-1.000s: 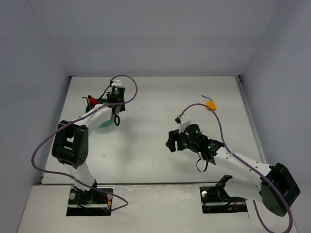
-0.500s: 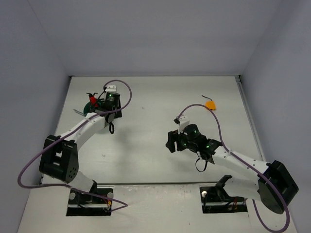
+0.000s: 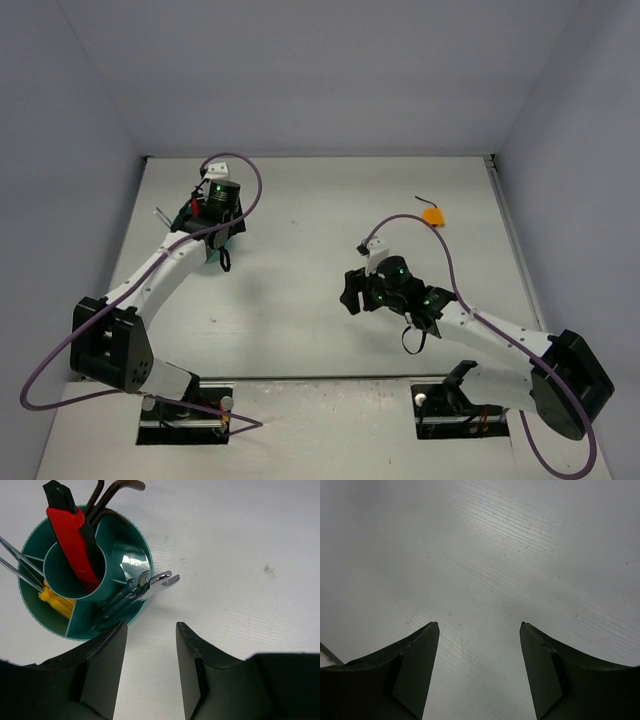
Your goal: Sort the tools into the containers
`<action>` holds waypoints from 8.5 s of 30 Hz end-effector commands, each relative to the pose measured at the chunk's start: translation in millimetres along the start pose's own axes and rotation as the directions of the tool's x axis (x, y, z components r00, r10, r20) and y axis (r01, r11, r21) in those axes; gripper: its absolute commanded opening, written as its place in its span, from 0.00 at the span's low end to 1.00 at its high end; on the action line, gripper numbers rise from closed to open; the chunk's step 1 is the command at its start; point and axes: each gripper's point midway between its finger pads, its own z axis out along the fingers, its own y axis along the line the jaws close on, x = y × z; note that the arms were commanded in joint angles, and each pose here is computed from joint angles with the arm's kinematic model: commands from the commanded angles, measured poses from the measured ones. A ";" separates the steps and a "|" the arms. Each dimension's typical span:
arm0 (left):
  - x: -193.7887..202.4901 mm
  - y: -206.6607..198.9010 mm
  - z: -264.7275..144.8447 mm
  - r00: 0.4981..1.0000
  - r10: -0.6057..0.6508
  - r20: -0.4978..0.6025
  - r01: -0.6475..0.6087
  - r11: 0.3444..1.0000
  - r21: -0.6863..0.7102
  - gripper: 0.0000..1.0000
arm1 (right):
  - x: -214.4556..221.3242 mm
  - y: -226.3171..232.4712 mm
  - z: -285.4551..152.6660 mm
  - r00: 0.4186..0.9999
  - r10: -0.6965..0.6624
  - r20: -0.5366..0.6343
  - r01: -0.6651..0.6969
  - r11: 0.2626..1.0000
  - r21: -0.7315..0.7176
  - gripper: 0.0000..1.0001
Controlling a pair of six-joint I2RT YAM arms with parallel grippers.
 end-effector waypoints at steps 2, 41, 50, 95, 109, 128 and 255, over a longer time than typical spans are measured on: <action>-36.2 -6.9 -24.4 0.995 -0.069 0.072 0.066 0.997 0.045 0.43 | -34.6 -2.0 -7.5 0.992 0.017 0.122 -0.022 0.999 0.040 0.63; 6.3 13.3 -113.2 1.000 -0.005 -0.009 0.008 0.960 0.282 0.73 | -137.1 -360.4 52.5 0.980 0.192 -0.057 -0.131 0.828 0.546 0.88; 3.3 13.2 -110.7 0.997 -0.069 -0.024 0.073 0.942 0.326 0.73 | -97.8 -356.8 56.1 0.960 0.246 -0.134 -0.138 0.830 0.541 0.80; -34.0 -113.9 -188.9 0.957 -0.171 -0.234 0.290 0.537 0.792 0.74 | -208.6 118.0 -3.5 0.832 -0.369 0.415 0.489 0.840 -0.236 0.00; -22.9 -137.9 -168.7 0.952 -0.134 -0.274 0.302 0.548 0.780 0.73 | -212.2 143.9 -23.8 0.810 -0.346 0.473 0.518 0.801 -0.300 0.00; -10.7 -149.3 -173.4 0.942 -0.102 -0.319 0.323 0.526 0.787 0.15 | -206.9 152.4 -13.9 0.820 -0.339 0.462 0.513 0.793 -0.328 0.00; -6.3 176.5 -234.6 0.864 -0.106 0.493 0.188 0.975 -0.119 0.76 | -173.3 -72.9 -224.3 0.716 -0.072 0.694 -0.316 0.854 0.414 1.00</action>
